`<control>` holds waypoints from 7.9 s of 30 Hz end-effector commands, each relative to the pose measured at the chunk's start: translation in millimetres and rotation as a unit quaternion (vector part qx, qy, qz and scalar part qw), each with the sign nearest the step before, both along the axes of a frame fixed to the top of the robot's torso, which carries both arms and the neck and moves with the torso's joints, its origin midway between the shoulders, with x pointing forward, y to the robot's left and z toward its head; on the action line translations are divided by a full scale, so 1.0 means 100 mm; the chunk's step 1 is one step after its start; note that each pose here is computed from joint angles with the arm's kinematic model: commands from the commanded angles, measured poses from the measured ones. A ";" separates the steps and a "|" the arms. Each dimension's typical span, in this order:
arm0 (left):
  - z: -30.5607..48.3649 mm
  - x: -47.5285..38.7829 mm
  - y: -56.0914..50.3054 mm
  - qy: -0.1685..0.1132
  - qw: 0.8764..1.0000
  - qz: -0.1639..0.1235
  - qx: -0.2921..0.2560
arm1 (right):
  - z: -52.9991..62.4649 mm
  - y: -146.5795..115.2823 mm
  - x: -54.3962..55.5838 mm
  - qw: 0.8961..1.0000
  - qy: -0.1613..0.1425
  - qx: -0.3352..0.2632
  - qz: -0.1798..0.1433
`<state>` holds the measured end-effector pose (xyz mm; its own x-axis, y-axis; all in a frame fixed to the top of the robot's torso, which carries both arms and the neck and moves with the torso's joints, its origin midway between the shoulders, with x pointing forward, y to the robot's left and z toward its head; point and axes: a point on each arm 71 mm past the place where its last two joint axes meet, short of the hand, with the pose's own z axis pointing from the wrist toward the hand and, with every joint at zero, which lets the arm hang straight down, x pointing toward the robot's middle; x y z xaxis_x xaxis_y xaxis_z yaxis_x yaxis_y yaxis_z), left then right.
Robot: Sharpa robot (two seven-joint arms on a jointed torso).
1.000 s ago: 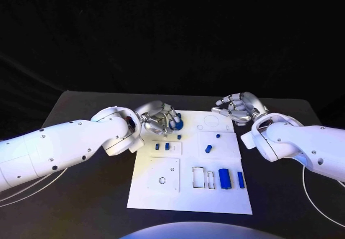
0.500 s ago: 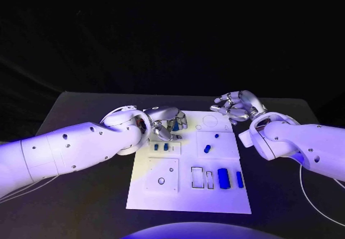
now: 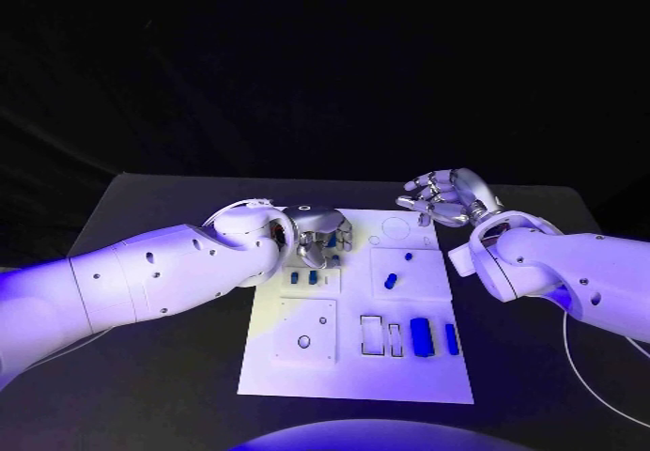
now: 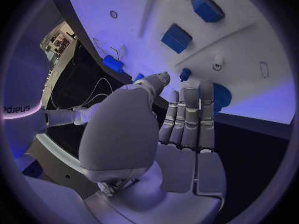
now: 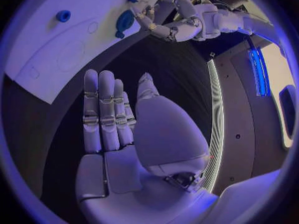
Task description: Assemble the parts on the task board
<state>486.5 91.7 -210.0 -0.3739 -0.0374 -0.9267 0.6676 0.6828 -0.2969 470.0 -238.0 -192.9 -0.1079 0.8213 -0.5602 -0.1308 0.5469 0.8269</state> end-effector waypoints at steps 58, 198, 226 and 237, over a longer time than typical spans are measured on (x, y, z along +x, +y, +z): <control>-0.147 0.107 -0.04 0.022 0.998 0.014 0.064 | 0.03 0.03 0.00 0.999 -0.015 0.038 0.002; -0.033 0.025 0.64 0.045 0.994 0.102 -0.001 | -0.01 -0.01 -0.01 0.999 -0.008 0.036 0.000; 0.187 0.078 1.40 0.175 0.916 0.222 -0.286 | -0.20 -0.12 -0.13 0.930 0.031 -0.324 0.173; 0.324 -0.016 1.46 0.243 0.827 0.215 -0.459 | -0.18 -0.02 -0.17 0.902 -0.018 -0.398 0.168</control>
